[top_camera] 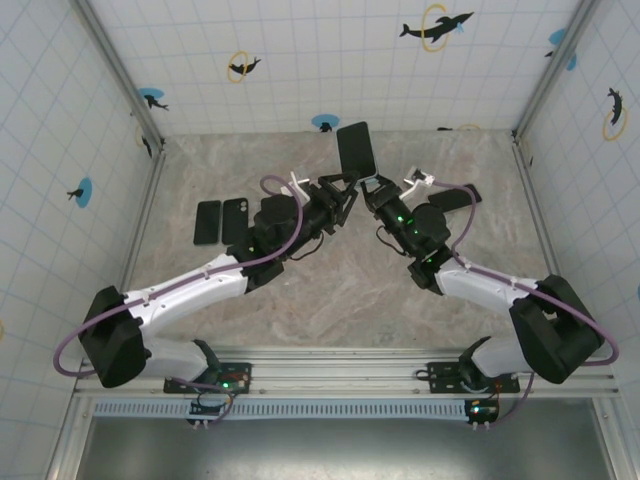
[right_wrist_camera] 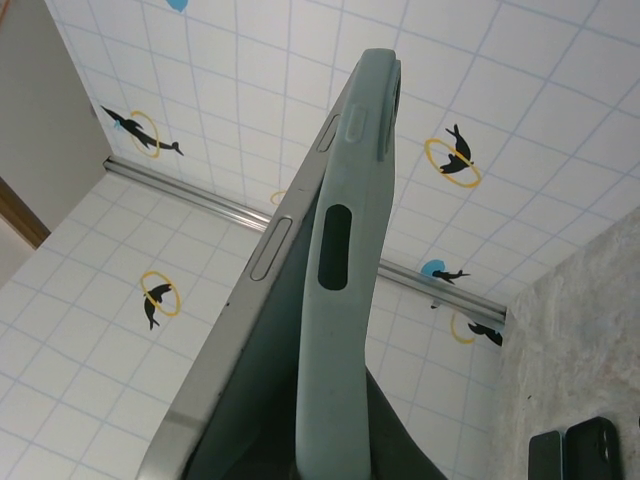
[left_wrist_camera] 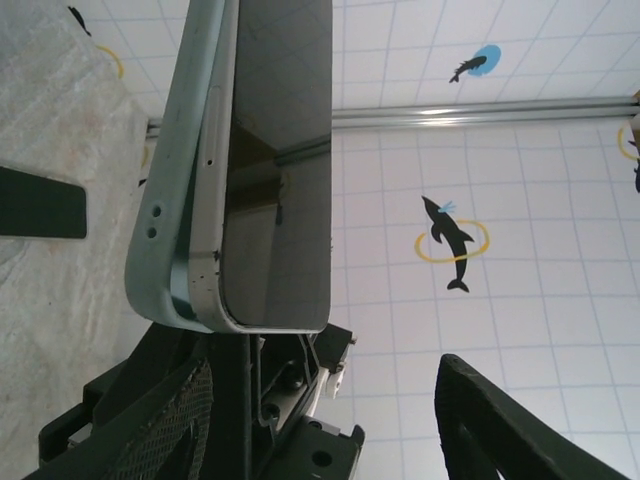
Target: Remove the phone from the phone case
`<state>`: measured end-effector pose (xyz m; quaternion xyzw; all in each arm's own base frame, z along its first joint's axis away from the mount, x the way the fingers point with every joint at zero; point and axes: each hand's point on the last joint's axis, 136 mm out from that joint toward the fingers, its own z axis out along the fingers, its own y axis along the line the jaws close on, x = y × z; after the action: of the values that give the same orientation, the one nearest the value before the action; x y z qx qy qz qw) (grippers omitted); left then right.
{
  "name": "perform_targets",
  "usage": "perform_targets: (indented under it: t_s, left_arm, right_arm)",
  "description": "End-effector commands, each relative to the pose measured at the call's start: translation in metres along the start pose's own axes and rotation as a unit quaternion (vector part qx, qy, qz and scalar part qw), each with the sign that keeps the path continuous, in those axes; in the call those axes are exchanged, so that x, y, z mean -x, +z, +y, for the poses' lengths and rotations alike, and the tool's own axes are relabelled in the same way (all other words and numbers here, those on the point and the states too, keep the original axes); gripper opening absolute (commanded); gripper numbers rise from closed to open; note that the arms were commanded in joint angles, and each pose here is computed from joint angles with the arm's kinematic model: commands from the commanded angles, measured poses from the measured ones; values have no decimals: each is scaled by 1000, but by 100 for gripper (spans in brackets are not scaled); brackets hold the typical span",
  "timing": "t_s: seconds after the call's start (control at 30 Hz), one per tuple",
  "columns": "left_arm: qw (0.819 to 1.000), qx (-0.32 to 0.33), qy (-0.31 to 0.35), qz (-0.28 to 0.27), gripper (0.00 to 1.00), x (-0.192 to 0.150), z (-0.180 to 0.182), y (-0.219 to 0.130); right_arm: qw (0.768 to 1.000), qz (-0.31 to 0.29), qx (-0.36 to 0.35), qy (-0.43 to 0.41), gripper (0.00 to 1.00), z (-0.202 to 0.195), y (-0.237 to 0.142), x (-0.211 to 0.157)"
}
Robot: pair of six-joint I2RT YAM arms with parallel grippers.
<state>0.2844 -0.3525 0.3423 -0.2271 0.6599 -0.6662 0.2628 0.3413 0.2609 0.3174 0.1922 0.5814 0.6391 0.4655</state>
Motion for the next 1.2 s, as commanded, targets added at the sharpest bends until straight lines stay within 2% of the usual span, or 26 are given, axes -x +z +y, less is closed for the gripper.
perform_targets:
  t_s: [0.0,0.13,0.73,1.03,1.17]
  left_arm:
    - [999,-29,-16,-12,57,4,-15,2]
    - [999,-39,-19,-15,53,5,-19,2]
    - [999,-9,-27,-19,50,9,6,0]
    - [998,-28,-37,-30,41,19,1,-1]
    - [998,-29,-36,-42,41,26,-2,-1]
  right_arm:
    - [998,-27,62,-7,6,37,-3,11]
    - [998,-21,66,-7,6,39,-3,8]
    - [997,-20,78,-3,6,47,-5,6]
    - [996,-6,85,-10,5,48,-7,0]
    - [996,0,93,-12,5,51,-11,-6]
